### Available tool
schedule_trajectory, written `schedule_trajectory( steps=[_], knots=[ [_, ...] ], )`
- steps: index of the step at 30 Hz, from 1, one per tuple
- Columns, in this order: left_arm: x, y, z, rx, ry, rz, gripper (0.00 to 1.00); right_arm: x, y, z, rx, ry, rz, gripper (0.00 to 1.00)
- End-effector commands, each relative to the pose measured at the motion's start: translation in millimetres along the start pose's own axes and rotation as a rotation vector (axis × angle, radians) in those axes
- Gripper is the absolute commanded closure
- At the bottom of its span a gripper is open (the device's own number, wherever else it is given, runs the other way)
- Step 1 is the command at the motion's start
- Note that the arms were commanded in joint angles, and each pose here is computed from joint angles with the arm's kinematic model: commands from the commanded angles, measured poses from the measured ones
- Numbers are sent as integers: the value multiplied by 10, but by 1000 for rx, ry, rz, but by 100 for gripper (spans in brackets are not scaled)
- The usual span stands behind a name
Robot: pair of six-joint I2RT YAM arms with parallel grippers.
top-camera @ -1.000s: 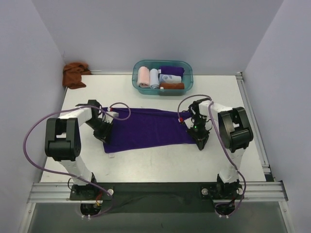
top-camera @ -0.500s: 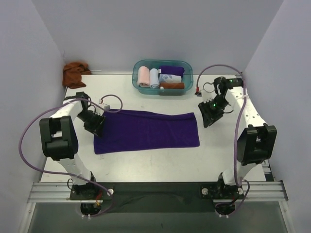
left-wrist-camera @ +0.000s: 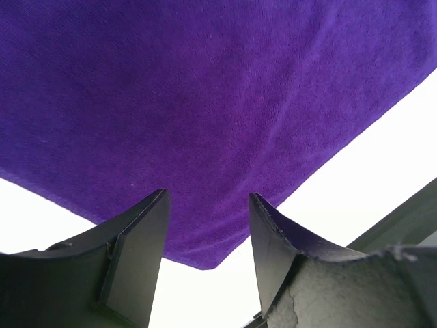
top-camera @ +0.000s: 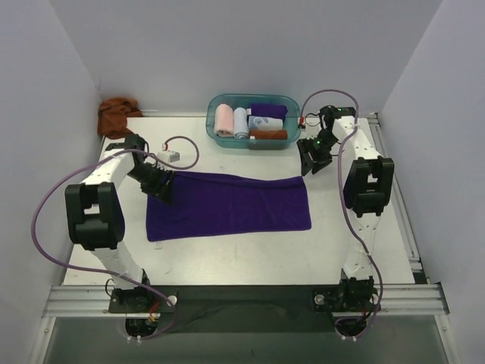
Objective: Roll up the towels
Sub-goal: Flatten the towel
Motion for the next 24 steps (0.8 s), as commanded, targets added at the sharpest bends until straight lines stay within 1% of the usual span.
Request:
schedule_trajectory(
  steps=[1,8,16,21,24],
  knots=[
    [-41,-10,32,-22,-27,4,39,157,32,-17,19,55,25,55],
    [-53,-106,154,-2,-53,-28,39,189,90,215,54,74,10,63],
    [-37,-84,184,-3,-56,-37,40,174,113,334,76,72,4,64],
    [-13,-92,192,1,-44,-39,40,218,105,367,86,77,-14,71],
    [-9,-94,204,0,-38,-41,40,189,77,402,107,46,-19,68]
  ],
)
Point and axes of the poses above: each gripper's point midway between its finger pads, its own z axis out along the fingers, its own x axis along the line the jaws close on, y = z × x, the point moved 6 cm from there along -z, back along the fingers, and after that the axes turned 2 degrees about z, right-handed, at the moved point
